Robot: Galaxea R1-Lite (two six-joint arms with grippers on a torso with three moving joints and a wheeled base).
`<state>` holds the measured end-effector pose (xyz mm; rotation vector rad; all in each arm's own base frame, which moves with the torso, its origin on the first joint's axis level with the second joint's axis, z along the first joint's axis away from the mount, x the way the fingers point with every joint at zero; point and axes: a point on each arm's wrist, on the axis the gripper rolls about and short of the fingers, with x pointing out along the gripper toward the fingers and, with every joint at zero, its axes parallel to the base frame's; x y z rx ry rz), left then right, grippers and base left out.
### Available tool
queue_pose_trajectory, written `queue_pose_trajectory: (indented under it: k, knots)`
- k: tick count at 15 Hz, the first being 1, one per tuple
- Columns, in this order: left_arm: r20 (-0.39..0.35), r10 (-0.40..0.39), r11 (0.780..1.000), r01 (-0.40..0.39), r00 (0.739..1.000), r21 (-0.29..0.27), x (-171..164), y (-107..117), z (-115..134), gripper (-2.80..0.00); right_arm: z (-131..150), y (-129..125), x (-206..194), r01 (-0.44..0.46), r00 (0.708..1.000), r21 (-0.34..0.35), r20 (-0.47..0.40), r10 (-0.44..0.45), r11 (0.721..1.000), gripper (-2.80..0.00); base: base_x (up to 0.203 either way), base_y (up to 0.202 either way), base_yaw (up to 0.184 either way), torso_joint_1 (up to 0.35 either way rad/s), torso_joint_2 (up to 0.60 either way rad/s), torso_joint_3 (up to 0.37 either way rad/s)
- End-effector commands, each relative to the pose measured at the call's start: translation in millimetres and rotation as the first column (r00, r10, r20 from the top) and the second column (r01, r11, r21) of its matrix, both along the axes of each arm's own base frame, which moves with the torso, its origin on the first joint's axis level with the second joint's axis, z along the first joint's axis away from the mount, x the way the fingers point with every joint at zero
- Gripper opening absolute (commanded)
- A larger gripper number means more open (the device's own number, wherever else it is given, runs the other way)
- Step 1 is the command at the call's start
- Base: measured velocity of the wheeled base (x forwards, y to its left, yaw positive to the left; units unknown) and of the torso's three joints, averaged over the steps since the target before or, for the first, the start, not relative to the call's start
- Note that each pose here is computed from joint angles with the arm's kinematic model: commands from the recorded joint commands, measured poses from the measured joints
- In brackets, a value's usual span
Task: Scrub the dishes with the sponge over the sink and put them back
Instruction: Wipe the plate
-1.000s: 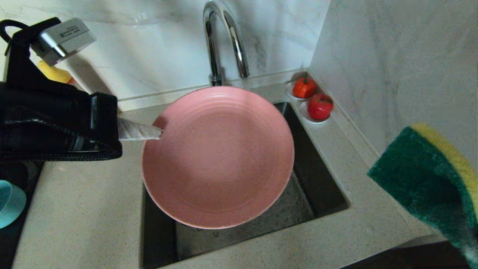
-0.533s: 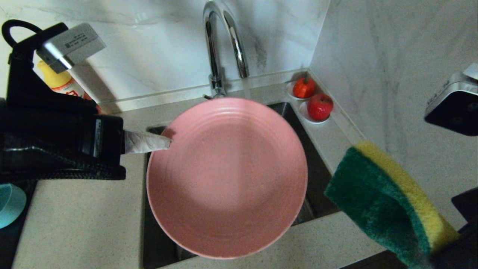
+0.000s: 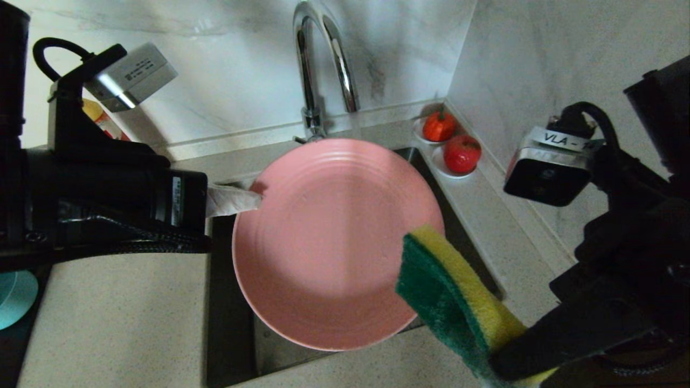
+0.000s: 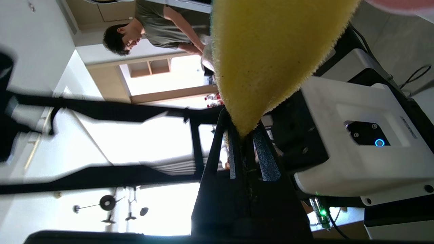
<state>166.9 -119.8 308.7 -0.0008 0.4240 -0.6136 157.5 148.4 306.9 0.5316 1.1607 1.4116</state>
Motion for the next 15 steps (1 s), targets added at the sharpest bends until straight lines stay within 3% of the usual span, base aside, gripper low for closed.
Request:
queue_pose_trajectory:
  k: [1,4,9,15]
  knots:
    - [-0.017,-0.001,1.0,0.002,1.0,0.008,6.1,-4.4,-5.1,-2.8,-13.6,20.2,15.8,-0.03,0.998,-0.036,-0.055,0.028,0.999,-2.8,0.0,0.0,0.0,0.0,0.0,0.0]
    - [-0.034,0.002,1.0,-0.001,0.999,0.021,10.0,-7.1,-10.3,-2.8,-10.6,34.8,20.2,-0.065,0.997,-0.028,-0.046,0.063,0.998,-2.8,0.0,0.0,0.0,0.0,0.0,0.0]
    - [0.015,0.004,1.0,-0.003,1.0,-0.025,7.6,-5.5,-0.4,-2.8,-19.5,57.2,38.7,-0.084,0.994,-0.044,-0.071,0.081,0.995,-2.8,0.0,0.0,0.0,0.0,0.0,0.0]
    - [-0.003,0.004,1.0,-0.004,1.0,-0.012,7.4,-5.4,-6.8,-2.8,-27.3,87.3,58.4,-0.111,0.99,-0.054,-0.096,0.106,0.992,-2.8,0.0,0.0,0.0,0.0,0.0,0.0]
